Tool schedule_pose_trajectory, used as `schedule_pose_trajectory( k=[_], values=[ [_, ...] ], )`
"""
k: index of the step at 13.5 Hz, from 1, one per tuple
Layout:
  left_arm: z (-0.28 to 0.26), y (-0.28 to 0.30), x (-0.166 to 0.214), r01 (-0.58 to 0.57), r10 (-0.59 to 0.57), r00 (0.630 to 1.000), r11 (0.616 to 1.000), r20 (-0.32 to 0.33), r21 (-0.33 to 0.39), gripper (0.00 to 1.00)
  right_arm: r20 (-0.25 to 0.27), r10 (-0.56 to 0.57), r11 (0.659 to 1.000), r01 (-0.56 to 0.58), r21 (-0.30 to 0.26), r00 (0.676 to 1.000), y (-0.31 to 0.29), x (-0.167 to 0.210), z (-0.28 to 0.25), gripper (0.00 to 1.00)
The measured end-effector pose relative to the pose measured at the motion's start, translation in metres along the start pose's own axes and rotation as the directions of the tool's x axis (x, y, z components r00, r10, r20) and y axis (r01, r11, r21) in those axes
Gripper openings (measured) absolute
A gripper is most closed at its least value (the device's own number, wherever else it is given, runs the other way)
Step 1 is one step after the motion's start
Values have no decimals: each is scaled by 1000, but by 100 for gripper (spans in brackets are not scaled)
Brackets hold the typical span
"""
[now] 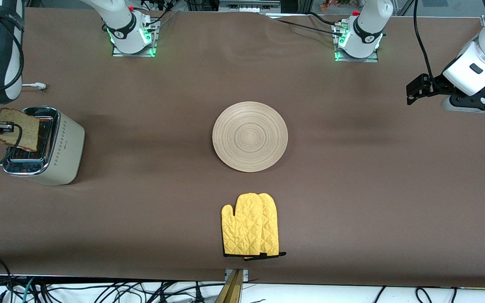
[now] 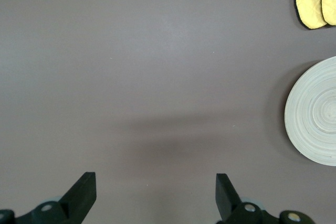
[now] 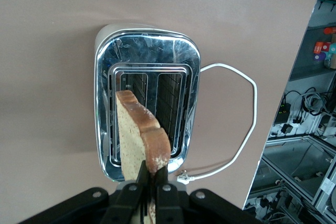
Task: Move plate and put bread in toaster
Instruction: 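Lower the bread upright into a toaster slot with the right gripper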
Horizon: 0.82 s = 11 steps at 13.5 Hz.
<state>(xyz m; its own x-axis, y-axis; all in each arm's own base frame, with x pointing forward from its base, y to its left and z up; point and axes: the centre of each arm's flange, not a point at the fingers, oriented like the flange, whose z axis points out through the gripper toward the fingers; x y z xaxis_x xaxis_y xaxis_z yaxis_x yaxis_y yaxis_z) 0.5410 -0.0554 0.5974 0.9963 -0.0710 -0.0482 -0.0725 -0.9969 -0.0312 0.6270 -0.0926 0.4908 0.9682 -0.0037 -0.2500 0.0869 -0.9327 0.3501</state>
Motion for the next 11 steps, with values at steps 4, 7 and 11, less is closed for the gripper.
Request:
schedule_pose_trajectory(
  k=[4,7,11],
  values=[
    [0,2,0,-3,3,1000,1000,1,0,100,25,-4,1000,5,-22,1000,-3,6,11,7],
    [0,2,0,-3,3,1000,1000,0,0,100,34,-4,1000,5,-28,999,-3,6,12,7],
    [-1,4,0,-7,7,1000,1000,0,0,100,60,-4,999,6,-36,998,-5,11,24,7]
  ],
)
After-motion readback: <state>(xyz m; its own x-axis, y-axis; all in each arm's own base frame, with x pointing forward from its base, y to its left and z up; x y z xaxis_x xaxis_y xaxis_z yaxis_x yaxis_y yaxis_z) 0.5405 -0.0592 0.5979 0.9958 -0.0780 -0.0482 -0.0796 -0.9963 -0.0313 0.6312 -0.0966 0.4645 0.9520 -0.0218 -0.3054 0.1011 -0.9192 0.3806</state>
